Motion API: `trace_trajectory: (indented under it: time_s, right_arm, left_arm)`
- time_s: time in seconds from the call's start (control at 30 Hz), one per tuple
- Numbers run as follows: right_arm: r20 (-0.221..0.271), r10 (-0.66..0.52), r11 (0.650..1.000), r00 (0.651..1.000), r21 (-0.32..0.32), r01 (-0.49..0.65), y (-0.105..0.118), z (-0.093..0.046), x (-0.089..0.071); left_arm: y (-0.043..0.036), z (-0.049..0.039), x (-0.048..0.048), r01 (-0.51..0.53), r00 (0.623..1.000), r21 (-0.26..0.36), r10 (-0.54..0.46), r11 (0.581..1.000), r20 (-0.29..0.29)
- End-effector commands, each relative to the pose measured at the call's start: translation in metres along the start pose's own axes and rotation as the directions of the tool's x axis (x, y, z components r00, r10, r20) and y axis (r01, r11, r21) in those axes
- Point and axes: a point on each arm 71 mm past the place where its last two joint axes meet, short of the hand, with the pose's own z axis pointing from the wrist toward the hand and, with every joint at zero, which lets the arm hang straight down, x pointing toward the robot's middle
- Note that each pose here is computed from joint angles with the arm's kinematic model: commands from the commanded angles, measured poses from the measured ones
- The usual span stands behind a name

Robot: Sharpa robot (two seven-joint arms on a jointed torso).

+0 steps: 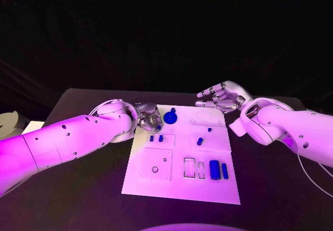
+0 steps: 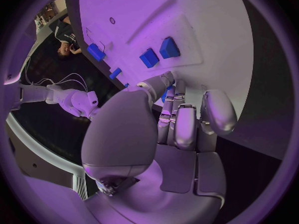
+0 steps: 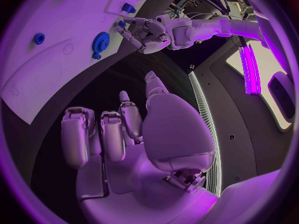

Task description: Assemble the parts on the task board

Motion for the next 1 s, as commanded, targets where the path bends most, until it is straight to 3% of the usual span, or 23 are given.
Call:
trace_trajectory:
  time_s: [0.03, 0.47, 0.67, 0.77, 0.9, 0.97, 1.0]
  right_arm:
    - [-0.012, -0.004, 1.0, 1.0, -0.007, 0.004, 0.0, 0.0, 0.001]
    - [-0.011, -0.014, 1.0, 1.0, 0.012, 0.015, -0.003, 0.0, -0.001]
    - [-0.014, -0.041, 0.998, 0.999, 0.036, 0.042, -0.01, -0.001, -0.006]
    - [-0.017, -0.08, 0.996, 0.997, 0.049, 0.081, -0.014, -0.002, -0.01]
    - [-0.041, -0.169, 0.983, 0.985, 0.063, 0.171, -0.02, -0.003, -0.014]
    - [-0.058, -0.217, 0.973, 0.974, 0.065, 0.221, -0.022, -0.004, -0.016]
    - [-0.07, -0.247, 0.966, 0.966, 0.063, 0.252, -0.023, -0.005, -0.016]
  left_arm:
    - [-0.0003, 0.0003, 0.0004, 0.003, 1.0, -0.003, -0.003, 1.0, -0.007]
    - [0.0045, -0.0013, -0.0012, 0.016, 1.0, -0.013, -0.016, 1.0, 0.004]
    - [0.0089, -0.0091, -0.0033, 0.044, 0.999, -0.005, -0.044, 0.999, 0.016]
    - [0.0126, -0.0153, -0.0074, 0.108, 0.993, 0.012, -0.109, 0.994, 0.045]
    - [0.0192, -0.0257, -0.0189, 0.304, 0.941, 0.09, -0.314, 0.948, 0.126]
    - [0.0225, -0.0311, -0.0255, 0.415, 0.883, 0.145, -0.436, 0.898, 0.174]
    - [0.0247, -0.0342, -0.0289, 0.485, 0.836, 0.176, -0.513, 0.857, 0.196]
